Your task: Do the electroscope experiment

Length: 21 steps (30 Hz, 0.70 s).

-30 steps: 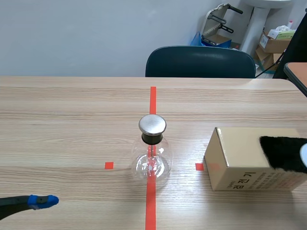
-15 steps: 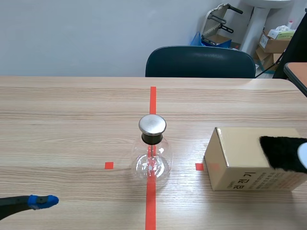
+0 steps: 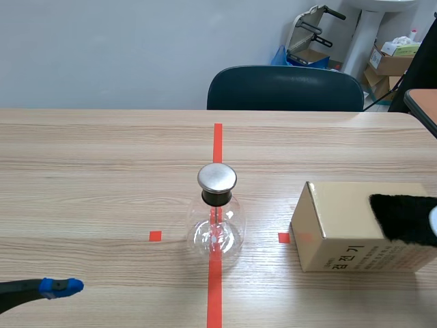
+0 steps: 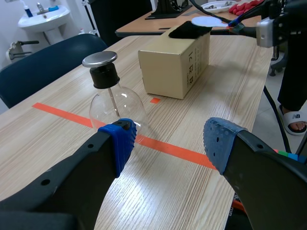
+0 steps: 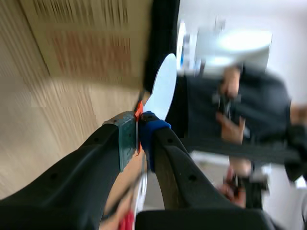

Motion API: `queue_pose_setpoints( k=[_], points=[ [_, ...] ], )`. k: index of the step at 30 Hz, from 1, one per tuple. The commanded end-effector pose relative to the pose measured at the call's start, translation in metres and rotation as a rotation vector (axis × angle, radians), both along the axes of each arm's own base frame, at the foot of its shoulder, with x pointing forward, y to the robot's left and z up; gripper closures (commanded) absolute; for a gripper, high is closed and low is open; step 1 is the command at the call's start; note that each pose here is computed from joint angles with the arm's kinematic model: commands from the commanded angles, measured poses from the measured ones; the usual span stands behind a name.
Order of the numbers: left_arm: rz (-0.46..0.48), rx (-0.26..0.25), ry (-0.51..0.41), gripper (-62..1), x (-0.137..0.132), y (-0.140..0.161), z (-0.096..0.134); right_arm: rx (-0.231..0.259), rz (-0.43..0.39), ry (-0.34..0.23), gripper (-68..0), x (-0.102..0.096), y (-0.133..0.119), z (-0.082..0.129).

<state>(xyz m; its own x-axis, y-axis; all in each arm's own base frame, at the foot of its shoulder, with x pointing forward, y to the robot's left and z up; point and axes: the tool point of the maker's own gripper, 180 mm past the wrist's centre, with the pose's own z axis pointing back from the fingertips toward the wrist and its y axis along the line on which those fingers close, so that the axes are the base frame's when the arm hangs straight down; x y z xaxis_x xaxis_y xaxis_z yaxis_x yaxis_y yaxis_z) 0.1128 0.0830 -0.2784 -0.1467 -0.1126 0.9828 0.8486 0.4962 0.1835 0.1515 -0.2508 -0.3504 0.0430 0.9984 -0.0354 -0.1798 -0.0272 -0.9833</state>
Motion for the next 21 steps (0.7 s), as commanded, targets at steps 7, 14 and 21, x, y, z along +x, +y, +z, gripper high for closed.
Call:
queue_pose_setpoints(
  k=[7,14,21],
  points=[
    [-0.003,-0.038,-0.019,-33.6,0.001,-0.005,0.01,0.009,0.337,-0.03,-1.9,-0.005,0.058,0.007],
    [-0.003,-0.038,-0.019,-33.6,0.002,-0.005,0.01,-0.027,0.08,-0.044,-1.9,0.002,0.013,0.009],
    [-0.002,-0.035,-0.017,-33.6,0.002,-0.005,0.01,-0.006,0.258,-0.031,-1.9,-0.002,0.045,0.006]
  ],
)
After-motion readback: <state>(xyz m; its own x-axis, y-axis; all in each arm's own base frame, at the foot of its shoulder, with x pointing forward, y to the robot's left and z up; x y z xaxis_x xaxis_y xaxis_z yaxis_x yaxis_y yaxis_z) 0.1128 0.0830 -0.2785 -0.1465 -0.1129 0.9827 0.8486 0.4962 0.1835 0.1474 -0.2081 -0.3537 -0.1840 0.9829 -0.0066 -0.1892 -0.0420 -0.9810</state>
